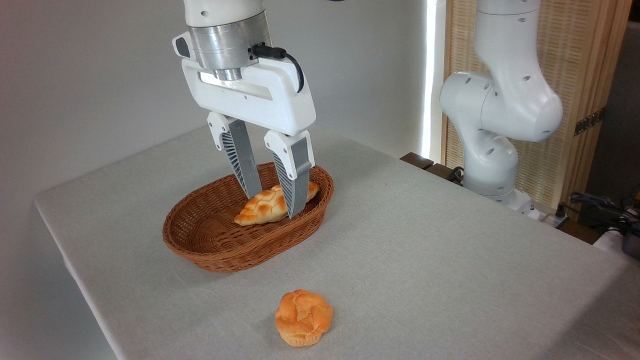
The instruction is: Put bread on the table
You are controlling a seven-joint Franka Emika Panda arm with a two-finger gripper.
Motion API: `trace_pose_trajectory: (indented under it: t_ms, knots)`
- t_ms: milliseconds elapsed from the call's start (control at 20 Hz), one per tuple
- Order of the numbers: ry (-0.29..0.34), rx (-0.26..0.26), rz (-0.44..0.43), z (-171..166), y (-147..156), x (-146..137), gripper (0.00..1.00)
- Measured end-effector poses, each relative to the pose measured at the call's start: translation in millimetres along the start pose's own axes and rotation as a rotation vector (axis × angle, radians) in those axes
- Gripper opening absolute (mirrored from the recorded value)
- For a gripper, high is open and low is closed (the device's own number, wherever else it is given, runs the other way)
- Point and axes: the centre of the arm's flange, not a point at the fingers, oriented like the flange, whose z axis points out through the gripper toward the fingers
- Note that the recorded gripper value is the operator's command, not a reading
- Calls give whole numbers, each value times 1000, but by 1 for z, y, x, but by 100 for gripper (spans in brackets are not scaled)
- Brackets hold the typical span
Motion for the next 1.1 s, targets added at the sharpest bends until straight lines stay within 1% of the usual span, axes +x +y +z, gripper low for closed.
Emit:
trace_pose_trajectory:
  t_ms: [550,650,700,800,900,1100]
  knots:
    - [16,13,9,-11,6,0,100]
    - [17,8,15,-11,10,1,100]
    - [21,-6,18,-9,14,2,100]
    - [39,-53,27,-6,28,3,100]
    - [48,-87,49,-2,47,5,100]
    - [16,-117,135,18,99,13,100]
